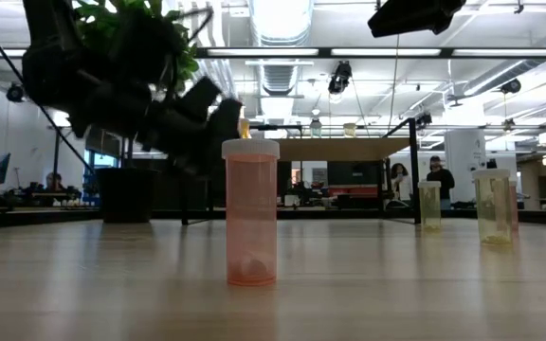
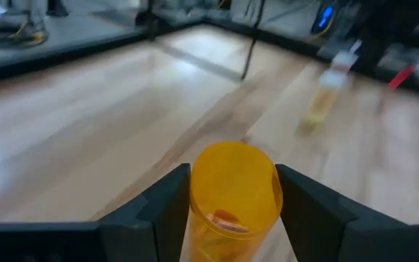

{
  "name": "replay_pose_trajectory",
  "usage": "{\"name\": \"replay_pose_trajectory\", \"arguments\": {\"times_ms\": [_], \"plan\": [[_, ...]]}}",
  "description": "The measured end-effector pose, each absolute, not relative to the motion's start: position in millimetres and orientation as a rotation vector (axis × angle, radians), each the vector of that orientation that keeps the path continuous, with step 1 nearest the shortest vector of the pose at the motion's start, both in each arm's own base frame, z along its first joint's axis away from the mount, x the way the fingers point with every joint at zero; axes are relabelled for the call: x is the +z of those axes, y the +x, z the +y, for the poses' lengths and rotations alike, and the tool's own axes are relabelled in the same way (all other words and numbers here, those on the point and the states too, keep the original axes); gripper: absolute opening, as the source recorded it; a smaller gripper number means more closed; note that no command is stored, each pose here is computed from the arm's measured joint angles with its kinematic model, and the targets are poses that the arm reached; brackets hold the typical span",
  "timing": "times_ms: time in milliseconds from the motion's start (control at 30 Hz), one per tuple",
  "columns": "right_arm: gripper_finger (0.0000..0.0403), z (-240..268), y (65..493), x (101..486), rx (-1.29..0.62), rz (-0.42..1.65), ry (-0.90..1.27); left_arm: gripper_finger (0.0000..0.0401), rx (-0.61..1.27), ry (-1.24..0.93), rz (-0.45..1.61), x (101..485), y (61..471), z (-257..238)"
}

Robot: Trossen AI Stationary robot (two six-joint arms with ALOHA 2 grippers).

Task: Pick and place medicine bottles onto shelf by color
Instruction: Put the orange pill bottle on the shelf

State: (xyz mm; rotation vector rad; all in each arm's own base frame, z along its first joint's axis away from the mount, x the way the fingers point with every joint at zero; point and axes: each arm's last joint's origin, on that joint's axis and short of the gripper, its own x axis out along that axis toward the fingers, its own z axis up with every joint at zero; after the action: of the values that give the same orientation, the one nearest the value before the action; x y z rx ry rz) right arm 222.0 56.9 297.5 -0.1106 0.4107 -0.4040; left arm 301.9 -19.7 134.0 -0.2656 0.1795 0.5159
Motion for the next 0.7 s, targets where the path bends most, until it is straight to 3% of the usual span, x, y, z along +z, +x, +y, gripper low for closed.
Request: {"name": "replay_pose_trajectory", "arguments": {"times_ms": [333,700], "plan": [[0.0166,57,222,297,-0.404,0.412,-0.112,0.0175,0.488,-0.142,0.01,217,308,-18],[0.0166,57,222,297,-0.404,0.413,-0.113,0.0175,0.726,0.074,0.029,274,324,9]]}}
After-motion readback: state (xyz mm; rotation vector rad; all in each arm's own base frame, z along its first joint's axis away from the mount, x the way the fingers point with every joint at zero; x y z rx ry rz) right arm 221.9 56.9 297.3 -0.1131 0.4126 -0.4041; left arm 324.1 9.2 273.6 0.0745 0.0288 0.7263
